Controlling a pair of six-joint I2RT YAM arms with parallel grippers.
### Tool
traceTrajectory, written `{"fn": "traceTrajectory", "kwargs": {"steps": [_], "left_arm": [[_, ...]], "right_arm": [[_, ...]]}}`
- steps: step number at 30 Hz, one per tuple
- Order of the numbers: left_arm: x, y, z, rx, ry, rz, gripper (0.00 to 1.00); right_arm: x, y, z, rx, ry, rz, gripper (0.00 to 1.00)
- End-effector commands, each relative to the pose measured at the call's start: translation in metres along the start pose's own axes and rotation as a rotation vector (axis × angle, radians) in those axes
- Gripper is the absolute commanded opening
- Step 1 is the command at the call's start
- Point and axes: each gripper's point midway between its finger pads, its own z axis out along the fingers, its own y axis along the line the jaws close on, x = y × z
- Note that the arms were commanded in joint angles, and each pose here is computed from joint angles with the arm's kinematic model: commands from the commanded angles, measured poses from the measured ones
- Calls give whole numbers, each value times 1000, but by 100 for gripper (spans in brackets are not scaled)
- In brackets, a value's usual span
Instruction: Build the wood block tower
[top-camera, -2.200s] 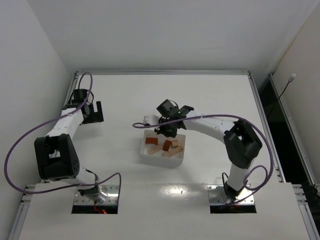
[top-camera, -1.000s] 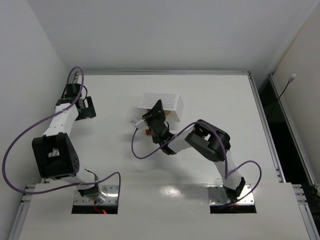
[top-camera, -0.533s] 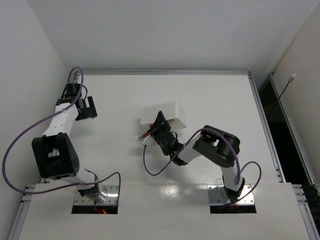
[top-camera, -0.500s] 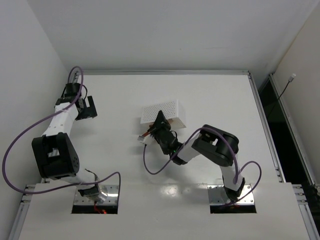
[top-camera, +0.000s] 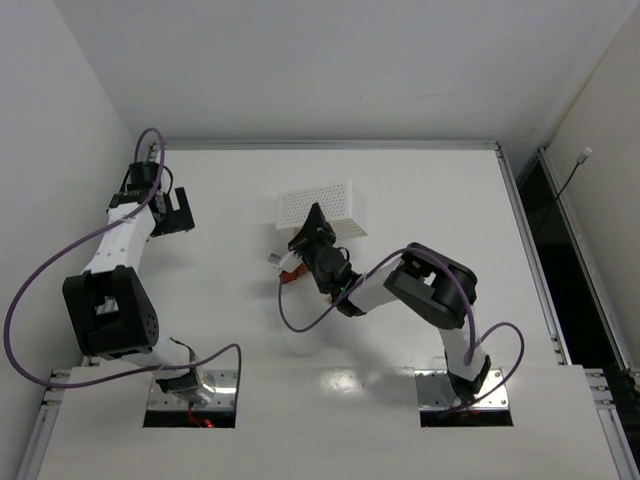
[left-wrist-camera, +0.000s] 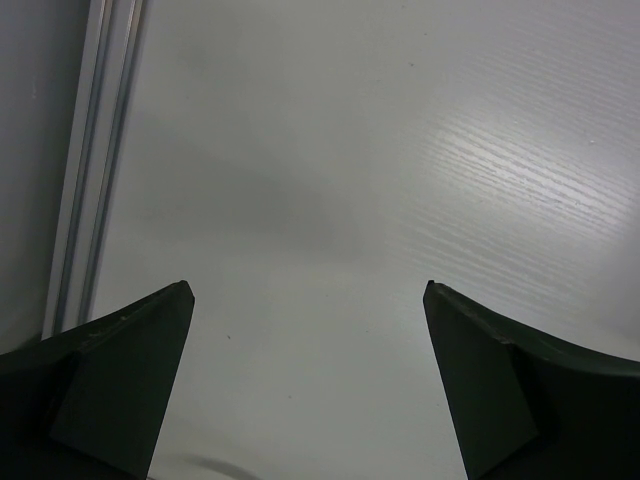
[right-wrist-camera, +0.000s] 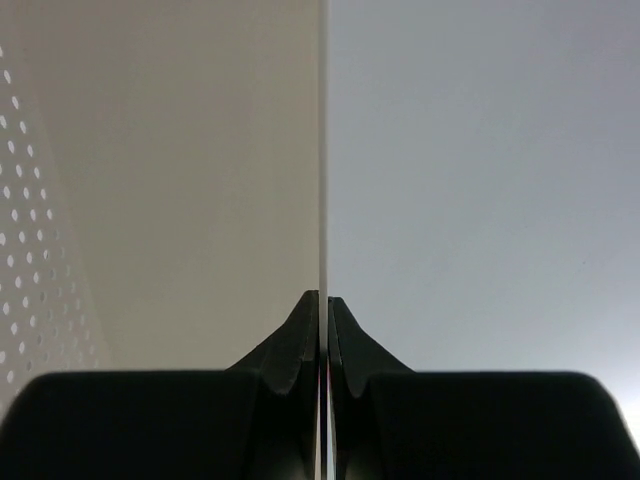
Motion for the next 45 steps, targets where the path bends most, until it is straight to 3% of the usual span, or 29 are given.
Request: {"fn": "traceTrajectory", "kwargs": {"steps": [1, 7, 11, 18, 20, 21, 23, 24, 25, 26, 27, 29, 36, 42, 43, 45], "left_arm": [[-18, 2, -9, 8, -51, -15, 100], [-14, 1, -8, 17, -50, -15, 100], [-14, 1, -8, 17, -50, -15, 100], [-17, 0, -14, 28, -69, -9, 100], [-17, 0, -14, 28, -69, -9, 100], [-19, 0, -14, 29, -78, -10, 100], [-19, -2, -14, 38, -77, -10, 100], [-19, -2, -14, 38, -77, -10, 100], [-18, -2, -11, 37, -68, -8, 100], [-18, -2, -11, 37, -68, -8, 100], [-16, -4, -8, 47, -57, -6, 100], [-17, -7, -6, 59, -52, -5, 100], [-23, -28, -2, 168, -36, 9, 100], [-27, -42, -6, 260, -51, 45, 100], [-31, -44, -9, 272, -60, 45, 100], [-28, -49, -7, 300, -49, 58, 100]], "right_arm": [[82, -100, -52, 422, 241, 319, 0], [112, -113, -51, 451, 322, 366, 0], [150, -114, -39, 443, 484, 439, 0], [226, -59, -13, 249, 796, 567, 0], [253, -32, -11, 189, 949, 695, 0], [253, -11, -8, 66, 999, 659, 0], [264, 7, -9, 47, 1048, 734, 0], [265, 15, -10, 26, 1049, 750, 0], [260, 26, -13, -122, 1020, 665, 0], [261, 29, -9, -179, 1000, 686, 0], [254, 42, -6, -160, 1009, 898, 0], [243, 55, -1, -412, 957, 897, 0], [248, 131, -10, -768, 963, 1232, 0], [287, 176, -22, -915, 1000, 1482, 0], [311, 179, -24, -882, 1025, 1533, 0], [317, 188, -25, -906, 1001, 1609, 0]]}}
